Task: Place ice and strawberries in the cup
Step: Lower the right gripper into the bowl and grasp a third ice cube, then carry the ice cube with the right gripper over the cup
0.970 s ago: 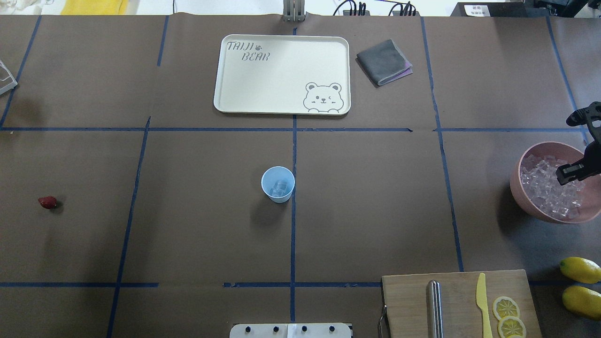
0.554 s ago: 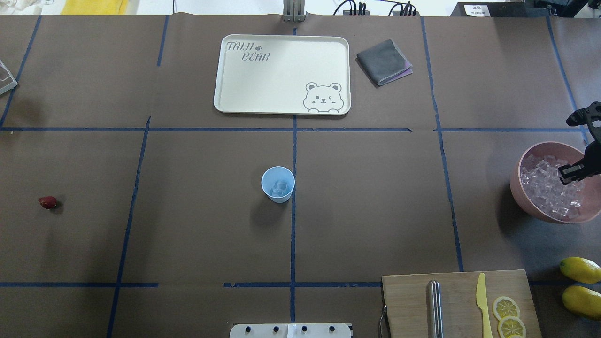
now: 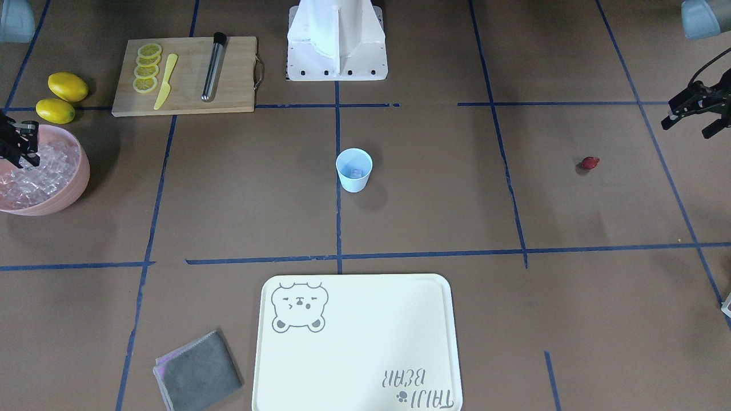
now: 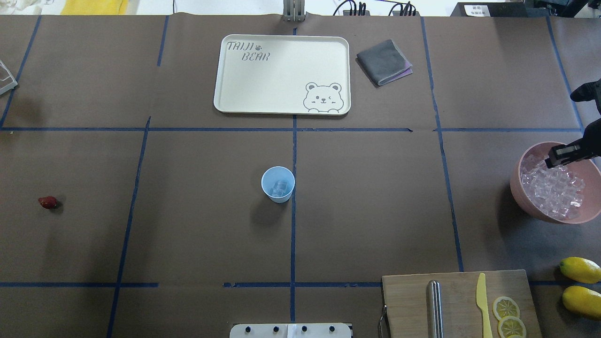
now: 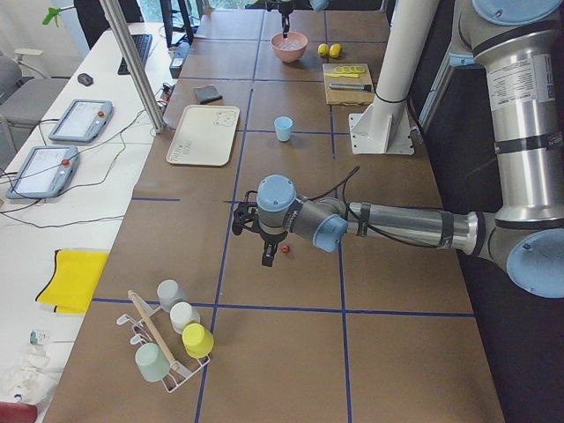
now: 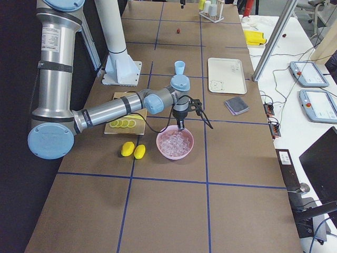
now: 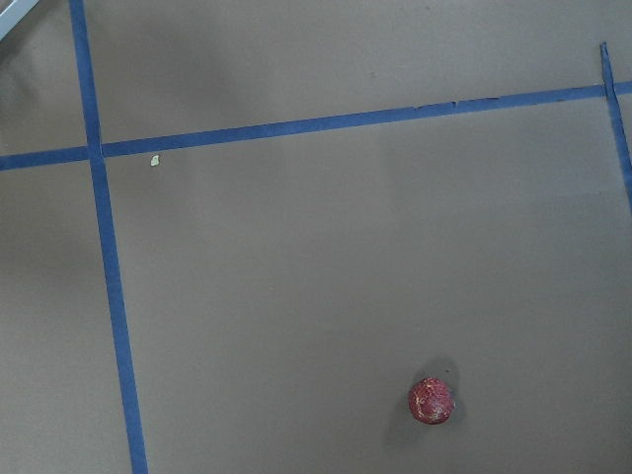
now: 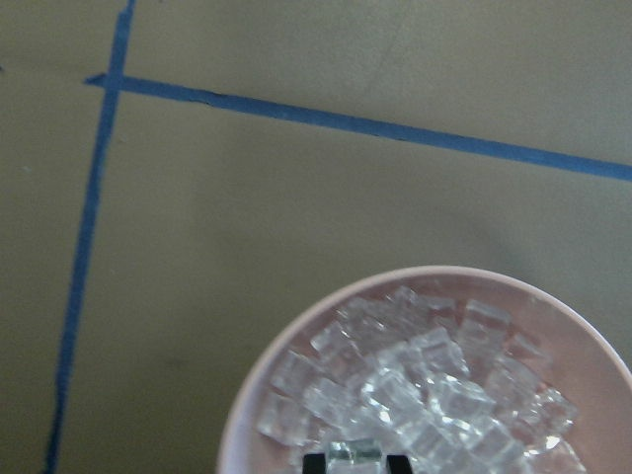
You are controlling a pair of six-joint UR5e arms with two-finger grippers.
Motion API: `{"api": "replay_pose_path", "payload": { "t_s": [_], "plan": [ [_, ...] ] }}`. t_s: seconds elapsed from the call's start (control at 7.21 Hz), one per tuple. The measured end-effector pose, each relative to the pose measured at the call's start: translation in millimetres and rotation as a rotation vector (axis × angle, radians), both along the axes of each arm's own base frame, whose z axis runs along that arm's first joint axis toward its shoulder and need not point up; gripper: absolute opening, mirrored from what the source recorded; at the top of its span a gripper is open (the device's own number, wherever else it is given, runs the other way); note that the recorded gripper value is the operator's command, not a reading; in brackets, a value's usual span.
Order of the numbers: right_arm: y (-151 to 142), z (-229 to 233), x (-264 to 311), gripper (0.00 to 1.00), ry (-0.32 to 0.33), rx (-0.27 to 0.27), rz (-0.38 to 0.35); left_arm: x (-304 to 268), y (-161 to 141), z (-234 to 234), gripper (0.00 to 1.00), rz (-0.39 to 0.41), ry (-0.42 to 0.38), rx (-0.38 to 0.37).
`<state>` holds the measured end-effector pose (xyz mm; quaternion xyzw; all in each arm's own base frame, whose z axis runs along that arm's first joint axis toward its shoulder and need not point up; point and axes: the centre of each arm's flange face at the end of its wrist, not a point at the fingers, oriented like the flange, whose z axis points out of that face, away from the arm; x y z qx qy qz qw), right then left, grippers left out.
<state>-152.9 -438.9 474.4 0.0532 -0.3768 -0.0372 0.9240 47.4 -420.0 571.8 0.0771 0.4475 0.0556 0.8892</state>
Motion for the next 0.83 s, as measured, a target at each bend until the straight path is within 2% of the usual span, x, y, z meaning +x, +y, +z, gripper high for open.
{"api": "replay_pose_path", "payload": {
  "t_s": [0.28, 0.42, 0.69, 0.83],
  "plan": [
    [-19.3, -73.3, -30.5, 0.0, -0.136, -0.101, 0.133, 0.1, 0.0, -0.7, 1.0, 0.0, 0.001, 0.001],
    [-23.3, -109.1, -58.0, 0.0, -0.191, -0.156, 0.172, 0.1, 0.1, -1.0, 1.0, 0.001, 0.002, 0.001],
    [-13.4, -190.3, -141.3, 0.0, -0.28, -0.271, 0.246, -0.2, 0.1, -2.3, 1.0, 0.0, 0.003, 0.004],
    [0.7, -226.1, -185.5, 0.01, -0.31, -0.308, 0.281, -0.1, 0.1, -3.1, 1.0, 0.0, 0.003, 0.005]
  ]
}}
